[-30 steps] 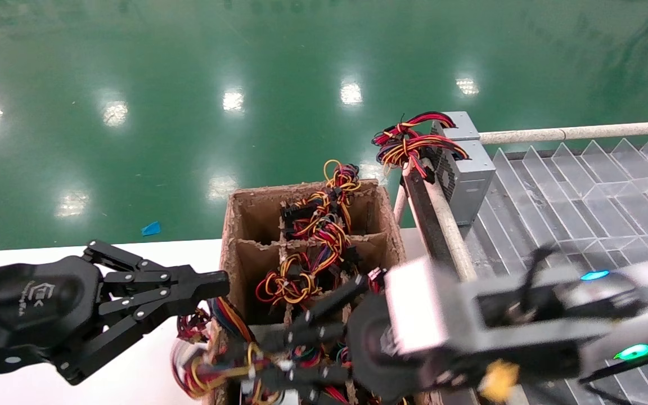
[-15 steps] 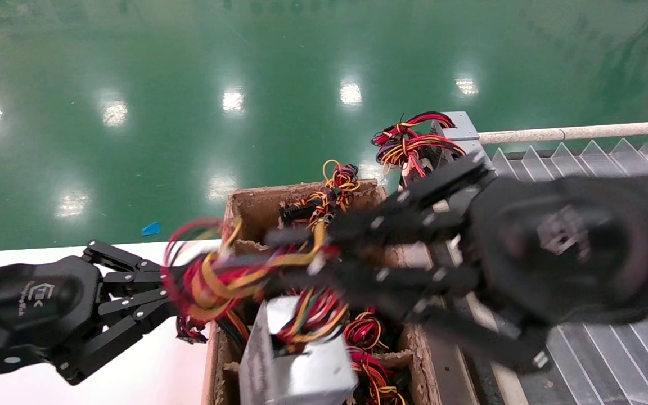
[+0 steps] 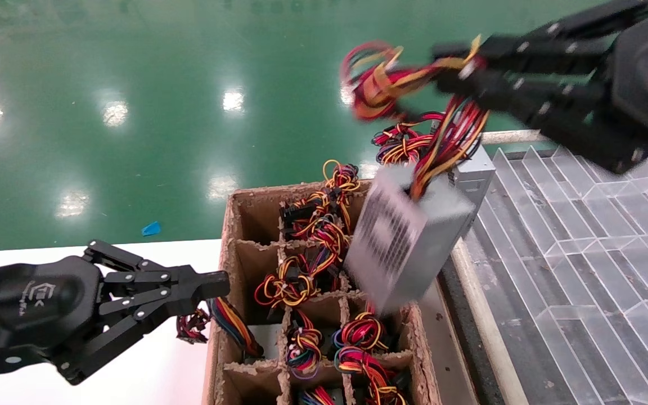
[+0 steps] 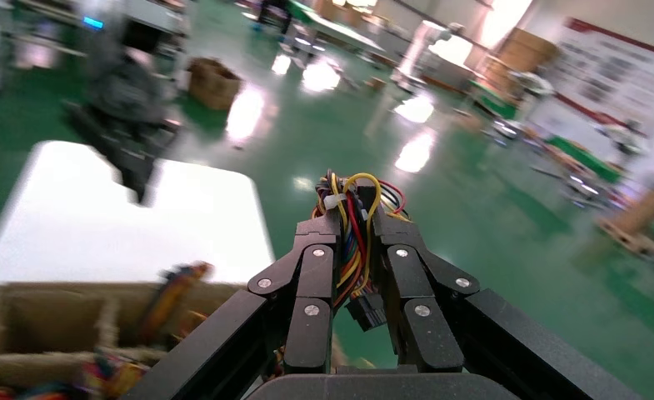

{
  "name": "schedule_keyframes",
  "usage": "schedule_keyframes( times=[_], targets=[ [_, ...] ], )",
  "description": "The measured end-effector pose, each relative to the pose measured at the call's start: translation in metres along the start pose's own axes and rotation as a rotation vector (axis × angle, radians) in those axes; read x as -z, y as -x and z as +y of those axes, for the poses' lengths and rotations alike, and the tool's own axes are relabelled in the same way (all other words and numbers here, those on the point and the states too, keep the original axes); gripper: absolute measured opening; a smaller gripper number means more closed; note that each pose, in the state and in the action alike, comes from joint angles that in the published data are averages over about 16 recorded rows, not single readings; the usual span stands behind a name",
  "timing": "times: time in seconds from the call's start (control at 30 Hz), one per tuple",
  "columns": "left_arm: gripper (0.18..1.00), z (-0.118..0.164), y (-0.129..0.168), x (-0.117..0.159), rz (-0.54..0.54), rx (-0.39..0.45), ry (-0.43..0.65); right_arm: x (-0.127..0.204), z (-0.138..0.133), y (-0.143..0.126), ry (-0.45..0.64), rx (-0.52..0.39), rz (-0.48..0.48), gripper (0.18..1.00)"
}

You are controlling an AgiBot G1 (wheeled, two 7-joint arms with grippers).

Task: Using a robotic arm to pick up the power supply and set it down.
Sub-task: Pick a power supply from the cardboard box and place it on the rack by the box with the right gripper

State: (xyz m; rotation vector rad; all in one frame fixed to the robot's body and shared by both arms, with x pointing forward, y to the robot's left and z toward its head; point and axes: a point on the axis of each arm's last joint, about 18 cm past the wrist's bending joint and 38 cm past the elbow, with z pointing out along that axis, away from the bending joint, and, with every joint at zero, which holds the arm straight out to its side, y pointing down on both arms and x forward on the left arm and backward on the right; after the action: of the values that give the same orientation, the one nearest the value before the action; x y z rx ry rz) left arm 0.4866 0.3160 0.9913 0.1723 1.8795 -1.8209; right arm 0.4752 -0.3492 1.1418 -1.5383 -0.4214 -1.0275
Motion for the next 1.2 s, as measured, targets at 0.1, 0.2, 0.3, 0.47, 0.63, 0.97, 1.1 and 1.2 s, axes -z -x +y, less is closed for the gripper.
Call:
schedule_keyframes(
  times=[0.1,0.2,0.3,0.47,0.63,0.97,1.1,1.2],
  targets=[
    [0.191,0.0,0.0,0.0,0.0,0.0,0.0,0.014,0.009,-0.013,0.038,0.006,0.056,0.237],
    [0.191,0.0,0.0,0.0,0.0,0.0,0.0,0.026,0.02,-0.023,0.076,0.004,0.104,0.237],
    [0.191,0.0,0.0,0.0,0.0,0.0,0.0,0.038,0.032,-0.03,0.119,0.001,0.142,0.237],
    [0.191,0.0,0.0,0.0,0.0,0.0,0.0,0.055,0.053,-0.037,0.194,-0.002,0.189,0.237],
    [0.191,0.0,0.0,0.0,0.0,0.0,0.0,0.069,0.072,-0.041,0.268,0.004,0.22,0.236],
    [0.191,0.0,0.0,0.0,0.0,0.0,0.0,0.081,0.102,-0.049,0.359,0.016,0.262,0.236],
    [0.191,0.0,0.0,0.0,0.0,0.0,0.0,0.08,0.111,-0.052,0.375,0.019,0.276,0.236],
    [0.191,0.0,0.0,0.0,0.0,0.0,0.0,0.079,0.116,-0.055,0.379,0.022,0.287,0.236]
  ],
)
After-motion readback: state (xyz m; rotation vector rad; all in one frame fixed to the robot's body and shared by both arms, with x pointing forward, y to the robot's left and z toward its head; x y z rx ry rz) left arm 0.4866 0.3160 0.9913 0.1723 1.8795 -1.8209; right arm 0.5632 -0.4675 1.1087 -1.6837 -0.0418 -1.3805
